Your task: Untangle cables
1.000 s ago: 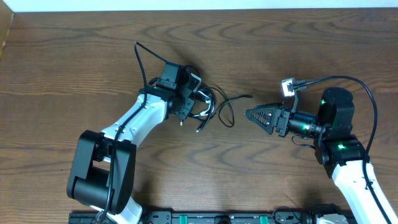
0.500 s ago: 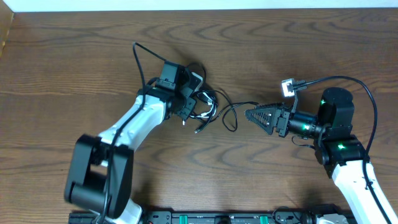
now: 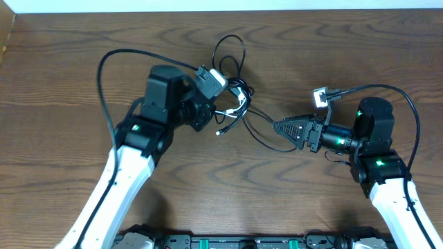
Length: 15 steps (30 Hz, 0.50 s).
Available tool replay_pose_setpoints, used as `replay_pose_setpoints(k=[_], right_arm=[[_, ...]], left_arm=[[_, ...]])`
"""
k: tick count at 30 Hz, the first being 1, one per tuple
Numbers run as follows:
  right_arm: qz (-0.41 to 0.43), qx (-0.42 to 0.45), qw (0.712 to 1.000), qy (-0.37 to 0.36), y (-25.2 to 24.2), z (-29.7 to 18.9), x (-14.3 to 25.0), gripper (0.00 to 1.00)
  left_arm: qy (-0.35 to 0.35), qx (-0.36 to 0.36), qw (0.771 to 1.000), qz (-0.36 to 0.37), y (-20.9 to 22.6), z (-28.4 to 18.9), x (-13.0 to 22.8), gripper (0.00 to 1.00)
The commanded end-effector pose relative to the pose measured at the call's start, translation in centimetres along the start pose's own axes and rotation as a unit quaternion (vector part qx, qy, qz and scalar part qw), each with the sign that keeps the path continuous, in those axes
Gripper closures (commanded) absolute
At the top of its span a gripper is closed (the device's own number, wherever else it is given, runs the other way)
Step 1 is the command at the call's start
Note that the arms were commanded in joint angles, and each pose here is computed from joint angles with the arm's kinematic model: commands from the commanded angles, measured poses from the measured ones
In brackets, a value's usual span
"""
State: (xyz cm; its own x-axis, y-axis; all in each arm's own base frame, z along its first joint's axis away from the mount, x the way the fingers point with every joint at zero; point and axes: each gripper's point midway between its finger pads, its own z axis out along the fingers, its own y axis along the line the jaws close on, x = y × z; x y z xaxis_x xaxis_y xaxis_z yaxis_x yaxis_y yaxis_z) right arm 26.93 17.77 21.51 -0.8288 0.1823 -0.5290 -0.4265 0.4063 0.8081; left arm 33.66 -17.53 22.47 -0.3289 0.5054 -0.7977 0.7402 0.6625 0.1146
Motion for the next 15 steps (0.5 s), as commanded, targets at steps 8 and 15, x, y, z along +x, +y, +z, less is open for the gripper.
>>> replay_pose_setpoints(k=[8, 15], right_arm=[[-0.017, -0.004, 1.000, -0.010, 0.5, -0.1, -0.8, 0.28], [-0.022, -0.008, 1.000, -0.011, 0.7, -0.1, -0.9, 0.33]], left_arm=[[-0.099, 0.097, 0.989, 0.043, -4.2, -3.6, -4.0, 0.93], [-0.110, 0.118, 0.986, 0.044, -4.9, -3.8, -4.3, 0.93]])
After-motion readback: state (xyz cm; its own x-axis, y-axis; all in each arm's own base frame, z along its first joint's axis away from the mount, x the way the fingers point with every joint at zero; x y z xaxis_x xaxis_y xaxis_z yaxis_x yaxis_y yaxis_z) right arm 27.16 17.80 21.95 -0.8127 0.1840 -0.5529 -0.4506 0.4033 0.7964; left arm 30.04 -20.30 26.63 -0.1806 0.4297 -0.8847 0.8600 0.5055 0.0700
